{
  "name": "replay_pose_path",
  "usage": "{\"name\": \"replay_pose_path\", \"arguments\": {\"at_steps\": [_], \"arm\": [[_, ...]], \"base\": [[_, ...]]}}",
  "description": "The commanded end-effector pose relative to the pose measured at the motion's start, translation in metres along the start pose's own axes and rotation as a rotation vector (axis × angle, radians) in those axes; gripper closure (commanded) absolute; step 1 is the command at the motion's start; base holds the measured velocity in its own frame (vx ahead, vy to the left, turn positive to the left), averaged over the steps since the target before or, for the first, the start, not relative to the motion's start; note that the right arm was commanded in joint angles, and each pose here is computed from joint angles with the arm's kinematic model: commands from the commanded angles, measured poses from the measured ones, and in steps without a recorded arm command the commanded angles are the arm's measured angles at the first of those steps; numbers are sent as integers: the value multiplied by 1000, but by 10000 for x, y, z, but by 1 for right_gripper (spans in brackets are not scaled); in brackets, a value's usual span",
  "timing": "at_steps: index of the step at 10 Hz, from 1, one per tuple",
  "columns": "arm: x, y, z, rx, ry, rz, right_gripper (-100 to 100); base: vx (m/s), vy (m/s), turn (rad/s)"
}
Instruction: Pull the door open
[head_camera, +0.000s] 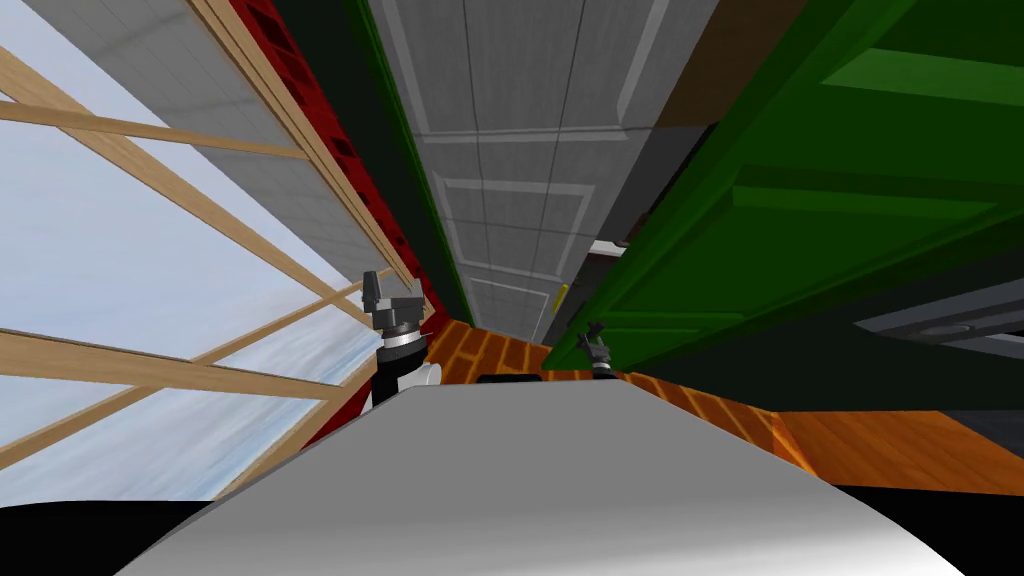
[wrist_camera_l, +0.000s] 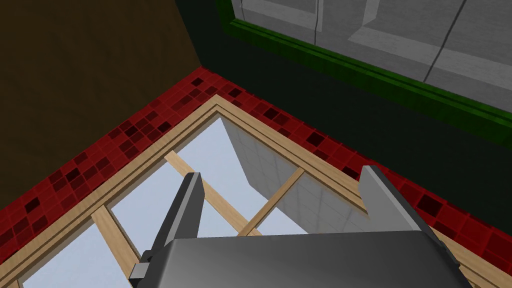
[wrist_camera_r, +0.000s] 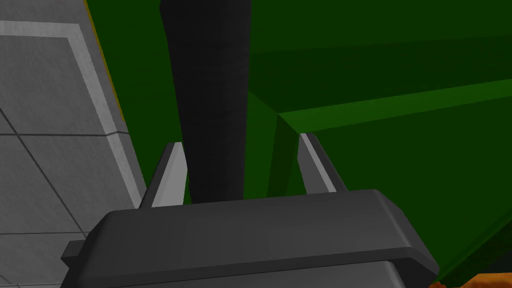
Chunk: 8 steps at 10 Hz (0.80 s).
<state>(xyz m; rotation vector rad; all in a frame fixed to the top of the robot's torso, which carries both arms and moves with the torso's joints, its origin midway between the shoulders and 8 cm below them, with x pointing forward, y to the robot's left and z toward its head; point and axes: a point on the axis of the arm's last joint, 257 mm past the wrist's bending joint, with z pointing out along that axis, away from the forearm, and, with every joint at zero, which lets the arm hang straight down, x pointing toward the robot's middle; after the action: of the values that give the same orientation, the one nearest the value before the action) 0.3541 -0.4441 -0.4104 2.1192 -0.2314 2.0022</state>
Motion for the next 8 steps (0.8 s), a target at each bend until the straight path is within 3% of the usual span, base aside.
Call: {"name": "replay_pose_path", "arguments": {"at_steps": [1, 8], "arm": [[-25, 63, -101, 23, -8, -9, 100], [155, -286, -259, 214, 48, 27, 100]], "base": [[-226, -85, 210], [-196, -102, 209]]}}
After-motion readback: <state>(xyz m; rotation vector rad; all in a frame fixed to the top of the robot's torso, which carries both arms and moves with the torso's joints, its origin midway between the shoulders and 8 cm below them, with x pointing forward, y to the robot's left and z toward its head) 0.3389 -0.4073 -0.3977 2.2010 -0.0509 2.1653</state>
